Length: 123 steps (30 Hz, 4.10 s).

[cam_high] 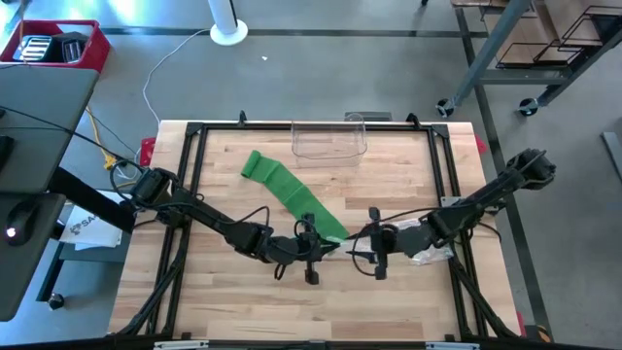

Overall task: Roll bandage
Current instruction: Open the left zip bag

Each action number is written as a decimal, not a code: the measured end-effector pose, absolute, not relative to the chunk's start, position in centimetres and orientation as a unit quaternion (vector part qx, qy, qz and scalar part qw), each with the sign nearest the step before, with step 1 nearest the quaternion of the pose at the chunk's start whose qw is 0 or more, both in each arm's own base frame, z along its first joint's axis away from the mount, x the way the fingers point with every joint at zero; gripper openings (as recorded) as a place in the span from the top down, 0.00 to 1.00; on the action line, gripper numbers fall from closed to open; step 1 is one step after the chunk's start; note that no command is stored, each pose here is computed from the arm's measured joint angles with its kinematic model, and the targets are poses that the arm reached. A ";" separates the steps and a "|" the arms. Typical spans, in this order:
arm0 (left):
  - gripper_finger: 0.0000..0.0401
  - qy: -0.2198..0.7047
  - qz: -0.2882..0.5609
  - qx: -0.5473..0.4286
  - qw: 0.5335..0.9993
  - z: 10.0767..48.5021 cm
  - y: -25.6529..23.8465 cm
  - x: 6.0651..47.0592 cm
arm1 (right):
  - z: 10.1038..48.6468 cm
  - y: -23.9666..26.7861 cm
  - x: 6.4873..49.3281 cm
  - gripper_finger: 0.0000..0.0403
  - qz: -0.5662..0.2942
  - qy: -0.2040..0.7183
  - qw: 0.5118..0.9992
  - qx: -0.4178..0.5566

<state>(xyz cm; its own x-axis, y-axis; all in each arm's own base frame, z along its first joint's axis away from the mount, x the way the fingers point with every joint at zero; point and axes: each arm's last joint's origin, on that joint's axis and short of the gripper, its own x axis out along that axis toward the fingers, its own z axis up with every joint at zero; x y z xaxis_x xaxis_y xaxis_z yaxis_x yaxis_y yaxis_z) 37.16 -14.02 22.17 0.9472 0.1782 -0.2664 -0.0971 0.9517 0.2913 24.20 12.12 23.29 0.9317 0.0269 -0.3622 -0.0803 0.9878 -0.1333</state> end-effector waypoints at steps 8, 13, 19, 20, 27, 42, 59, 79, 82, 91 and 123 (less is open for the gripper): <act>1.00 0.148 0.069 0.136 0.977 22.1 -14.1 37.1 | 23.5 13.1 26.1 0.77 0.020 0.216 0.970 -0.106; 1.00 0.150 0.065 0.138 0.977 22.1 -14.3 37.0 | 23.3 13.3 26.4 0.91 0.019 0.229 0.967 -0.113; 1.00 0.149 0.065 0.144 0.976 22.1 -14.8 36.8 | 23.5 13.2 26.2 0.97 0.020 0.231 0.966 -0.111; 1.00 0.149 0.068 0.144 0.976 22.1 -14.9 36.8 | 23.5 13.2 26.2 0.96 0.019 0.232 0.966 -0.108; 1.00 0.161 0.084 0.160 0.970 22.0 -15.5 36.2 | 23.4 12.8 25.4 0.93 0.011 0.265 0.960 -0.087; 1.00 0.171 0.085 0.165 0.968 21.9 -15.4 36.1 | 22.6 13.5 23.7 0.95 0.017 0.325 0.941 -0.090; 1.00 0.171 0.085 0.166 0.967 21.9 -15.5 36.0 | 23.4 11.8 19.2 0.92 -0.044 0.423 0.905 -0.018; 1.00 0.171 0.077 0.168 0.968 22.0 -15.6 36.0 | 25.4 11.9 21.0 0.65 -0.023 0.308 0.951 -0.026; 1.00 0.171 0.077 0.168 0.968 22.0 -15.6 36.0 | 25.3 11.4 21.3 0.65 -0.023 0.313 0.949 -0.020; 1.00 0.171 0.076 0.169 0.968 22.0 -15.6 36.0 | 23.6 12.0 22.9 0.65 0.005 0.340 0.940 -0.042; 1.00 0.172 0.076 0.169 0.968 21.9 -15.6 36.0 | 24.5 12.4 23.4 0.65 0.002 0.324 0.941 -0.096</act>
